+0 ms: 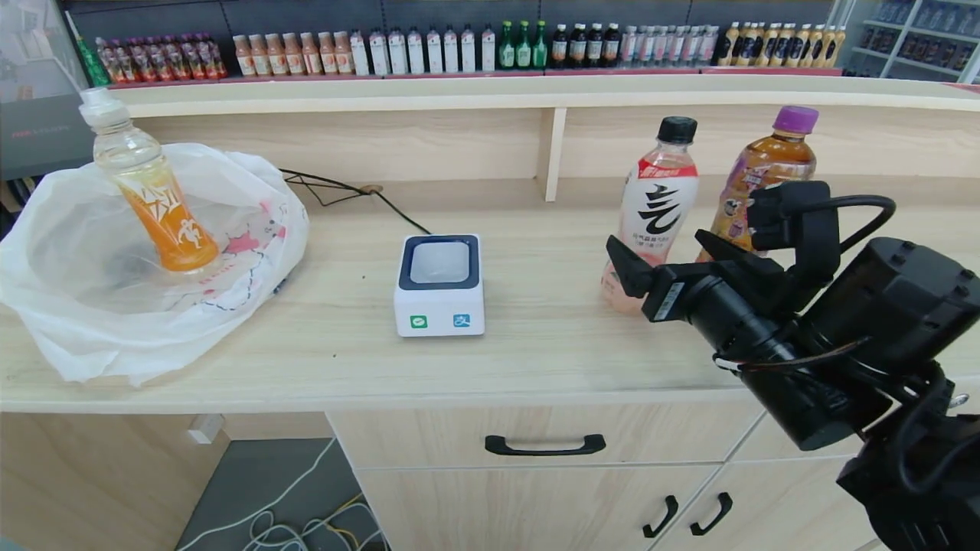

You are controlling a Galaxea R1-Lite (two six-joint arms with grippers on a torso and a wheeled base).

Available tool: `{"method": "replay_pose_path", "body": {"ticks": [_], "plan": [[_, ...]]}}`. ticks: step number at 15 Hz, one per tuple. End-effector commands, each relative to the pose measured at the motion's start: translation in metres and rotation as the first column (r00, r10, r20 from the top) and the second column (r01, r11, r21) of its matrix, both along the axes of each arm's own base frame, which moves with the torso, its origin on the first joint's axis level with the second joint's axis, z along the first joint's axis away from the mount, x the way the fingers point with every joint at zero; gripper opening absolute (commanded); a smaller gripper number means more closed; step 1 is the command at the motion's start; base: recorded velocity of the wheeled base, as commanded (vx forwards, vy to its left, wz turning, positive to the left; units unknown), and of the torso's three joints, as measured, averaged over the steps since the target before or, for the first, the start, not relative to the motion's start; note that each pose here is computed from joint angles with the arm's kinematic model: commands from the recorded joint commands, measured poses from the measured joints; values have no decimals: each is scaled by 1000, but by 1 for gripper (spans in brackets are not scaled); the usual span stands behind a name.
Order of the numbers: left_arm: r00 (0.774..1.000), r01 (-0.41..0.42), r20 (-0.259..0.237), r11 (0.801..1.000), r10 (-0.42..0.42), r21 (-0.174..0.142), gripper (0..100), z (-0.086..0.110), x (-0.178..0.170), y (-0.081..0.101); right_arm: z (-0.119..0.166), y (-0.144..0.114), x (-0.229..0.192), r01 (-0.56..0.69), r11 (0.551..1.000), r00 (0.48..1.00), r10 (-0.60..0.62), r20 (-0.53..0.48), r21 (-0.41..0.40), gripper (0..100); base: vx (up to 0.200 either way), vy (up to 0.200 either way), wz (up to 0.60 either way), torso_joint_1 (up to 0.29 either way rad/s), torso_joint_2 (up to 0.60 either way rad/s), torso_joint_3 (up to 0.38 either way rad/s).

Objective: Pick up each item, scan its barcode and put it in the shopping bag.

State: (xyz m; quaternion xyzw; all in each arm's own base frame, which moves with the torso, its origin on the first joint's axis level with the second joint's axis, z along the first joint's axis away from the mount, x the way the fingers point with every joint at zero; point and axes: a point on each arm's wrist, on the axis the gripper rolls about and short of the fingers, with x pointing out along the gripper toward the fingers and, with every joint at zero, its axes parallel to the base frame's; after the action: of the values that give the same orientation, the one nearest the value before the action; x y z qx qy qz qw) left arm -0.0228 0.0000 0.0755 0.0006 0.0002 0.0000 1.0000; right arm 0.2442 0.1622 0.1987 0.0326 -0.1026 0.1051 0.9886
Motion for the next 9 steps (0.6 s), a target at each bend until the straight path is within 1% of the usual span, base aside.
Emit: {"method": "replay_pose_path", "body": {"ticks": [1, 4, 6, 9], "plan": [[1000, 0, 0, 1000, 0, 0, 100, 0, 0, 0, -8, 2, 9, 9, 1000, 1000, -9, -22, 4, 100, 0, 0, 0, 0, 0, 0], [1000, 0, 0, 1000, 0, 0, 100, 0, 0, 0, -3, -1, 25, 38, 999, 999, -38, -5, 27, 100, 0, 0, 0, 0, 0, 0], [1000, 0, 0, 1000, 0, 0, 100, 0, 0, 0, -6, 1, 32, 46, 999, 999, -46, -5, 24, 100, 0, 0, 0, 0, 0, 0], [1000, 0, 0, 1000, 0, 0, 100, 0, 0, 0, -3, 8, 41, 45, 999, 999, -45, 13, 31, 100, 0, 0, 0, 0, 0, 0]]}}
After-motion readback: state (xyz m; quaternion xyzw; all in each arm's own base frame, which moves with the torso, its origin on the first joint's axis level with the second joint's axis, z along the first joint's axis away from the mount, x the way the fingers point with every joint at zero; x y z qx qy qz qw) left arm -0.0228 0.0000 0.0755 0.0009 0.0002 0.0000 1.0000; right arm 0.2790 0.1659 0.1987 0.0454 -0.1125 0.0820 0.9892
